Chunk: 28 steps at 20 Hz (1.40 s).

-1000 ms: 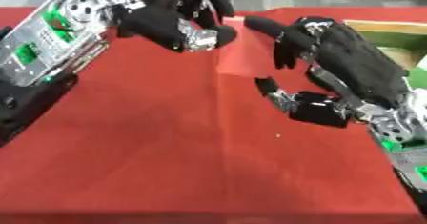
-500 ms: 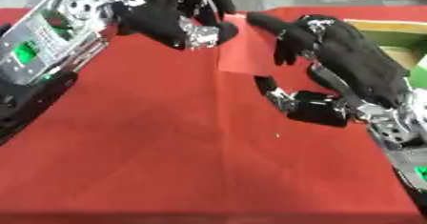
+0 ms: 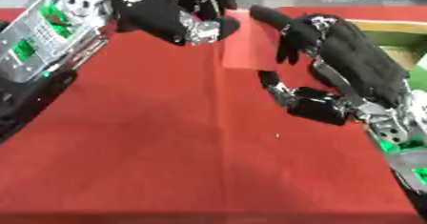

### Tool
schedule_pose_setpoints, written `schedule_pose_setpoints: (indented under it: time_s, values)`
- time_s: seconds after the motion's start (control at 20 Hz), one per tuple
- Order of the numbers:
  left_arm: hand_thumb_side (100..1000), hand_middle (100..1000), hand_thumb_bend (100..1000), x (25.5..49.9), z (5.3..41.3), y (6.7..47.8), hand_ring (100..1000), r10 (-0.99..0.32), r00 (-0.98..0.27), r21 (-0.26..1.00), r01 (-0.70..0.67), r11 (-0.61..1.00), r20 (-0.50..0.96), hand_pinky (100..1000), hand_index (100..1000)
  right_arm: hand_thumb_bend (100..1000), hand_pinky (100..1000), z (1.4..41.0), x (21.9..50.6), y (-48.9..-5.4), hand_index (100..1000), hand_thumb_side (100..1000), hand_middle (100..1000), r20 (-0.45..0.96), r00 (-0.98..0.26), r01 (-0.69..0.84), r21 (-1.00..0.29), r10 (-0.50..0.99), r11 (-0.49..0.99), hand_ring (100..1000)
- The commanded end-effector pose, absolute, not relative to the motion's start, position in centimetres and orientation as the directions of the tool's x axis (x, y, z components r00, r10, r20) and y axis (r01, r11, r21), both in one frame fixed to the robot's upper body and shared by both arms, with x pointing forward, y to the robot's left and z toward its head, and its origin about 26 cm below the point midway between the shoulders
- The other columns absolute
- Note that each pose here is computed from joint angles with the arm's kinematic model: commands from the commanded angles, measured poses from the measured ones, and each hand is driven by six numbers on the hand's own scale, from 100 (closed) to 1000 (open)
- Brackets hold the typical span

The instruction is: Pick up the objects with one hand, pass them to the other hand, and then place them into the box on the other side of the table.

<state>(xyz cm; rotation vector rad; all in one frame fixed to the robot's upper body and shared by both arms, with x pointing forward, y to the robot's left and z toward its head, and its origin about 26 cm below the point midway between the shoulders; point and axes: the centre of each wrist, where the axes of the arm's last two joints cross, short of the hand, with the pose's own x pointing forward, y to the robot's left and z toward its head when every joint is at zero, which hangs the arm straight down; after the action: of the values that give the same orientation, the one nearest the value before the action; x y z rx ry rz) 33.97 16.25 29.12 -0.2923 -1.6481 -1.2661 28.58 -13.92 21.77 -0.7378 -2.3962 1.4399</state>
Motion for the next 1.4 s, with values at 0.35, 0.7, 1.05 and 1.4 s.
schedule_pose_setpoints:
  time_s: [0.35, 0.7, 1.05, 1.4]
  values:
    - [382, 504, 323, 33.2, 30.4, 16.1, 600, -0.343, -0.534, 0.634, 0.674, 0.379, 0.773, 770, 656, 100, 620, 22.1, 29.1, -14.8, 667, 100, 366, 0.017, -0.822, 0.287, -0.851, 0.569, 0.440, 359]
    - [569, 552, 494, 33.3, 32.4, 18.5, 638, -0.401, -0.632, 0.748, 0.535, 0.393, 0.663, 780, 698, 100, 624, 22.4, 29.4, -15.9, 659, 100, 368, 0.010, -0.798, 0.325, -0.835, 0.603, 0.443, 362]
    - [650, 559, 549, 33.5, 33.9, 21.1, 639, -0.458, -0.672, 0.796, 0.358, 0.488, 0.582, 770, 699, 100, 626, 22.7, 29.7, -17.0, 653, 100, 367, 0.007, -0.770, 0.364, -0.817, 0.638, 0.448, 361]
    - [640, 562, 537, 34.3, 34.3, 23.7, 641, -0.508, -0.650, 0.770, 0.194, 0.608, 0.565, 769, 698, 100, 625, 23.1, 30.0, -18.5, 650, 100, 364, 0.022, -0.729, 0.404, -0.793, 0.684, 0.456, 359]
